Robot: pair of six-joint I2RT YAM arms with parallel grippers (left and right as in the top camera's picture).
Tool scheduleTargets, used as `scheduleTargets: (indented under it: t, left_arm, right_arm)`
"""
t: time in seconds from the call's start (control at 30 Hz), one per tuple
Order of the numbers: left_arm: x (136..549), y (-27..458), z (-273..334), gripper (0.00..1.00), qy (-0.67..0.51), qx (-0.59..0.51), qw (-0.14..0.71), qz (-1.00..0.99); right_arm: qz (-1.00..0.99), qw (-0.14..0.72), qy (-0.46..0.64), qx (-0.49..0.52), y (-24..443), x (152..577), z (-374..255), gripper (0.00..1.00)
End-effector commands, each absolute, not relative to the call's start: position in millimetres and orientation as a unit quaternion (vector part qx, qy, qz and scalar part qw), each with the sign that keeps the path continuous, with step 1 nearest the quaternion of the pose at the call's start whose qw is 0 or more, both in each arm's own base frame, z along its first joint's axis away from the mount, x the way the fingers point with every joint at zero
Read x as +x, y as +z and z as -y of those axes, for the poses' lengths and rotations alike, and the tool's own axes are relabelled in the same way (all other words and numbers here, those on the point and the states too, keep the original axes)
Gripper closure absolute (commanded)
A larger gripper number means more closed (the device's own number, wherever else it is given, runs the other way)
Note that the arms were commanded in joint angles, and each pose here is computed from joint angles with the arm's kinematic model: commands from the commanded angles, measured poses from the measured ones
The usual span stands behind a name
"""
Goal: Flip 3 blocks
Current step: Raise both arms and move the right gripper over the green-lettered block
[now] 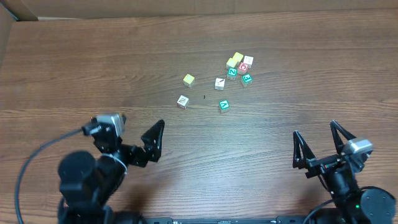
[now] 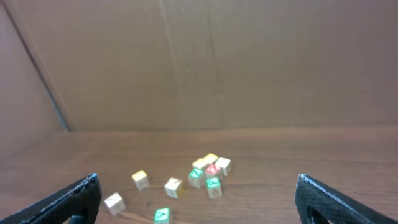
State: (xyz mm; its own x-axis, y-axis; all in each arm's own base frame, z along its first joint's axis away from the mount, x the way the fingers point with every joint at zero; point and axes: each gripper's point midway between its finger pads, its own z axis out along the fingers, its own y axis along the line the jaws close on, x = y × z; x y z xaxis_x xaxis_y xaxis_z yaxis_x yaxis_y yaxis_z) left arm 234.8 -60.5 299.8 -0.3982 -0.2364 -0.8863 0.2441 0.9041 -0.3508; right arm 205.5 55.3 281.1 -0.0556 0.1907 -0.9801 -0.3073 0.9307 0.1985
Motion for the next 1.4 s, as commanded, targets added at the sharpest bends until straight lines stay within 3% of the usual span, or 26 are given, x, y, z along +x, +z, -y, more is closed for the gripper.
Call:
scheduleTargets:
  t: [0.0, 0.27, 0.57, 0.7, 0.73, 0.77, 0.87, 0.93, 1.03, 1.13, 1.3, 1.37]
  left_arm:
    - [237.7, 331.7, 67.0, 0.00, -0.239, 0.009, 0.535, -0.810]
    - [247.4, 340.2, 66.8, 0.00, -0.226, 0.009, 0.458, -0.860]
    - [261.6, 276.2, 66.5, 0.00, -0.216, -0.004, 0.306, -0.927]
    - [273.2, 256.4, 66.0, 0.00, -0.216, -0.013, 0.268, -0.939]
    - [275.5, 250.7, 66.1, 0.09, -0.215, -0.015, 0.257, -0.942]
    - [277.3, 245.2, 66.0, 0.23, -0.215, -0.018, 0.246, -0.945]
    - [283.4, 229.7, 65.8, 0.79, -0.215, -0.025, 0.217, -0.952]
    - [287.4, 218.0, 65.6, 0.89, -0.214, -0.030, 0.195, -0.957]
    - [290.7, 197.8, 66.0, 0.82, -0.204, -0.034, 0.157, -0.966]
    - [294.9, 174.5, 61.4, 0.55, -0.170, -0.036, 0.123, -0.977]
    - [303.1, 143.9, 59.0, 0.32, -0.127, -0.028, 0.086, -0.988]
    - [306.7, 132.0, 55.1, 0.10, -0.103, -0.032, 0.074, -0.991]
  right_arm:
    - [-0.704, 0.681, 0.194, -0.049, 311.7, 201.8, -59.8, 0.00]
    - [-0.812, 0.540, 0.217, -0.035, 318.6, 228.1, -69.7, 0.00]
    - [-0.928, 0.304, 0.216, 0.016, 280.0, 271.6, -72.9, 0.00]
    - [-0.932, 0.227, 0.282, 0.010, 257.4, 286.9, -96.6, 0.00]
    - [-0.929, 0.209, 0.306, 0.006, 253.9, 287.7, -104.5, 0.00]
    - [-0.927, 0.188, 0.325, 0.005, 248.0, 289.9, -111.3, 0.06]
    - [-0.936, 0.152, 0.319, 0.004, 225.4, 298.4, -118.6, 0.28]
    - [-0.945, 0.131, 0.300, -0.002, 208.7, 301.9, -123.8, 0.38]
    - [-0.957, 0.104, 0.271, -0.021, 184.7, 305.2, -136.1, 0.41]
    - [-0.969, 0.090, 0.230, -0.011, 162.5, 312.0, -145.3, 0.40]
    - [-0.979, 0.102, 0.178, 0.005, 136.3, 330.3, -163.6, 0.37]
    - [-0.980, 0.115, 0.164, 0.004, 127.3, 339.0, -173.8, 0.38]
